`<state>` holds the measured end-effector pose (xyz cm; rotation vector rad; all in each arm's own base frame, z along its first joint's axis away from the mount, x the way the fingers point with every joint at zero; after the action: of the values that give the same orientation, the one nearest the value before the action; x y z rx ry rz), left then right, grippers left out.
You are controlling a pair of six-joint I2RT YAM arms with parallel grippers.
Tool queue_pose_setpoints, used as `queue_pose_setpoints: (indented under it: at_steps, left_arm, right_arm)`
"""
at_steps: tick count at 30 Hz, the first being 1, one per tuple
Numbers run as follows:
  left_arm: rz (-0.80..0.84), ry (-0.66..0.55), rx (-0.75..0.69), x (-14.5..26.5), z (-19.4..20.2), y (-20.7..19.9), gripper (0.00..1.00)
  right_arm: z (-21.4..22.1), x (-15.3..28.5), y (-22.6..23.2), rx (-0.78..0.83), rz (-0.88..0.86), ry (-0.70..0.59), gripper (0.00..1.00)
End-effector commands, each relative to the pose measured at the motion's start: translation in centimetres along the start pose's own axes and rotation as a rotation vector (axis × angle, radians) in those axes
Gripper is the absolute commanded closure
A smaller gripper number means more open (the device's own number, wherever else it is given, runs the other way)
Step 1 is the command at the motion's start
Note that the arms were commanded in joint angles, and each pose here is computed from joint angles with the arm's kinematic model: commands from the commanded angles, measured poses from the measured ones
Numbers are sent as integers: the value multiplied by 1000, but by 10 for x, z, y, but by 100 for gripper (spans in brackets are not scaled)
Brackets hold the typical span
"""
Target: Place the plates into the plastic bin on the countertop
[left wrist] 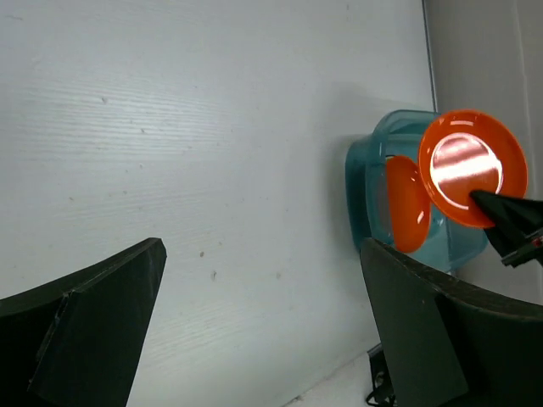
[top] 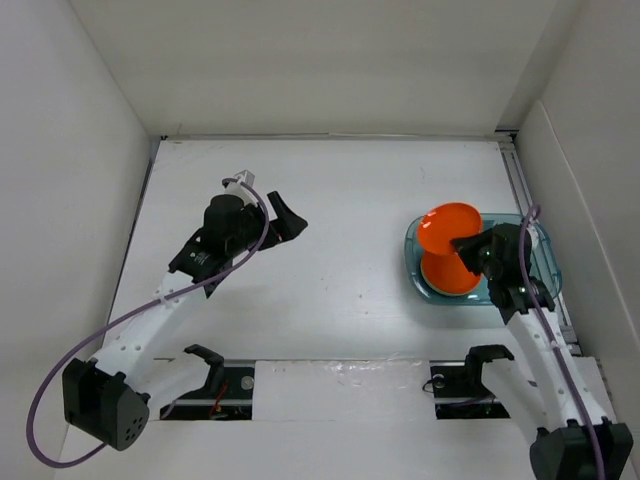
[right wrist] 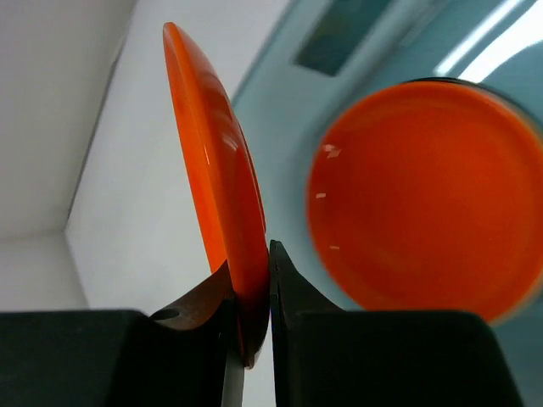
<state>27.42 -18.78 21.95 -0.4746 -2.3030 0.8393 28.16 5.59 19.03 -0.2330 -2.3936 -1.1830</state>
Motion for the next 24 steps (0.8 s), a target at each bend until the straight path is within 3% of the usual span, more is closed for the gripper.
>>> queue_pose_setpoints:
  at_steps: [1, 9, 12, 13, 14, 17, 20, 23, 24]
  left_arm:
    - [-62, -52, -55, 10, -15, 5, 0]
    - [-36, 15, -51, 0, -1, 6, 0]
    - [-23, 14, -52, 0, -1, 3, 0]
    - [-23, 14, -52, 0, -1, 3, 0]
    - [-23, 14, -52, 0, -1, 3, 0]
    - [-23, 14, -52, 0, -1, 3, 0]
    - [-16, 21, -61, 3, 0, 2, 0]
    - [-19, 24, -60, 10, 2, 3, 0]
    - [-22, 9, -62, 10, -2, 1, 0]
  right_arm:
    - [-13, 19, -65, -111, 244, -122, 100]
    - [5, 39, -87, -138, 250, -114, 100]
    - [11, 39, -85, -141, 228, -82, 95]
    - [11, 37, -85, -141, 232, -79, 83]
    - [15, 36, -84, -130, 216, -60, 80]
    - [21, 33, -79, -111, 190, -18, 57]
    - [18, 36, -69, -103, 160, -12, 29]
    - [13, 51, -55, -104, 120, -12, 20]
    - [13, 57, -47, -95, 87, 3, 8]
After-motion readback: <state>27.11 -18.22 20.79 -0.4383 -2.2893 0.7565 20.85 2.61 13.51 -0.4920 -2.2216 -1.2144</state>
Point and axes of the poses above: each gripper's point midway between its finger pads, its own x axis back along the fingers, its own y axis along the line the jaws close on, z = x × y, the point moved 1 cm from there along x, back along the fingers, and after that the axes turned 3 degrees about x, right-handed, at the moved point
